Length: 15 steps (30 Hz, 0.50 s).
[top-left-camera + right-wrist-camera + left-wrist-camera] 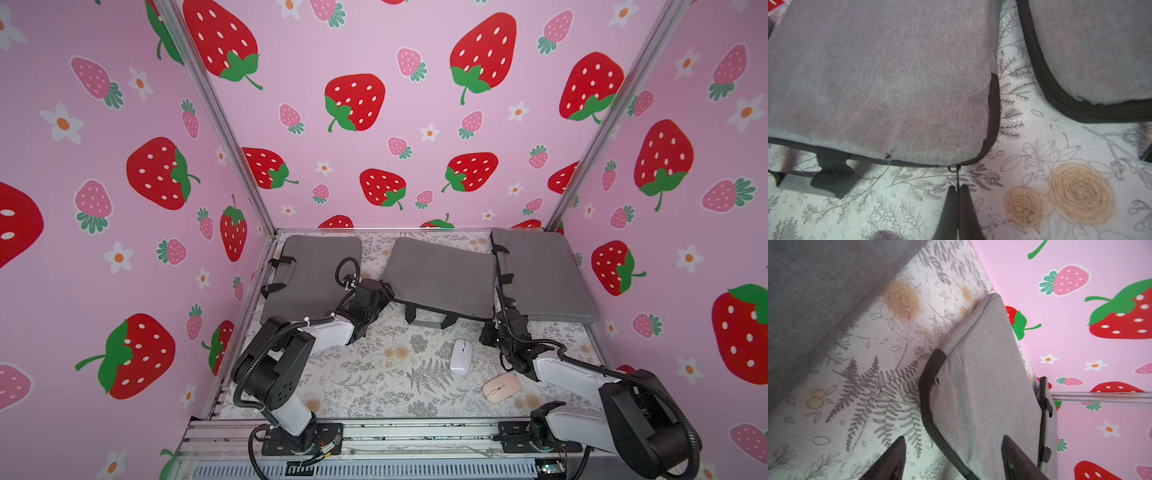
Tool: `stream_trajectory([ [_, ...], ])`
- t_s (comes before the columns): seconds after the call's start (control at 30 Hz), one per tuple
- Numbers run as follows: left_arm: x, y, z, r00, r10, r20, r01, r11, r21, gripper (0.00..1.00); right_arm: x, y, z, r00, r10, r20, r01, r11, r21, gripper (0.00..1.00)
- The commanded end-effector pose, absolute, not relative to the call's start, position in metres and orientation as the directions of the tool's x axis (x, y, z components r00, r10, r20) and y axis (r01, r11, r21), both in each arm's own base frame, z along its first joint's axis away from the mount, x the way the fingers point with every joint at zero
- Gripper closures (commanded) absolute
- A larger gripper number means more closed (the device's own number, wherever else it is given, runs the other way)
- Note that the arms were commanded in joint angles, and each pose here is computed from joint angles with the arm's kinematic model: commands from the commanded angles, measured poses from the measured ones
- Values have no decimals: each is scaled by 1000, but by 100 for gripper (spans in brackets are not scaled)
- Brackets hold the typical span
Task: Put the mouse into the laptop bag
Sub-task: Unzip the zipper on the zippered laptop bag.
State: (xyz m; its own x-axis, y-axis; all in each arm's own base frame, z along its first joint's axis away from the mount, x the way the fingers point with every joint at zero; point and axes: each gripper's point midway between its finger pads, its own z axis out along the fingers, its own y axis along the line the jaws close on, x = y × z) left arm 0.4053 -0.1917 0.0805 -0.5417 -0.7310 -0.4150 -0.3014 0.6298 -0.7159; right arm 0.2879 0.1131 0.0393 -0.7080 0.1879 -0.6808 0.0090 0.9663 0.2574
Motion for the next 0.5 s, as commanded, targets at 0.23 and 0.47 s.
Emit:
stream_trajectory([
  [0.23,446,-216,47,-631,-685,-364,-272,635,-723,40,289,107,38,-721,202,-663,39,967,252,100],
  [0.47,455,-226,45,-649,-676,-349,-245,620,-745,100,290,127,36,-741,147,-655,-64,956,287,100],
])
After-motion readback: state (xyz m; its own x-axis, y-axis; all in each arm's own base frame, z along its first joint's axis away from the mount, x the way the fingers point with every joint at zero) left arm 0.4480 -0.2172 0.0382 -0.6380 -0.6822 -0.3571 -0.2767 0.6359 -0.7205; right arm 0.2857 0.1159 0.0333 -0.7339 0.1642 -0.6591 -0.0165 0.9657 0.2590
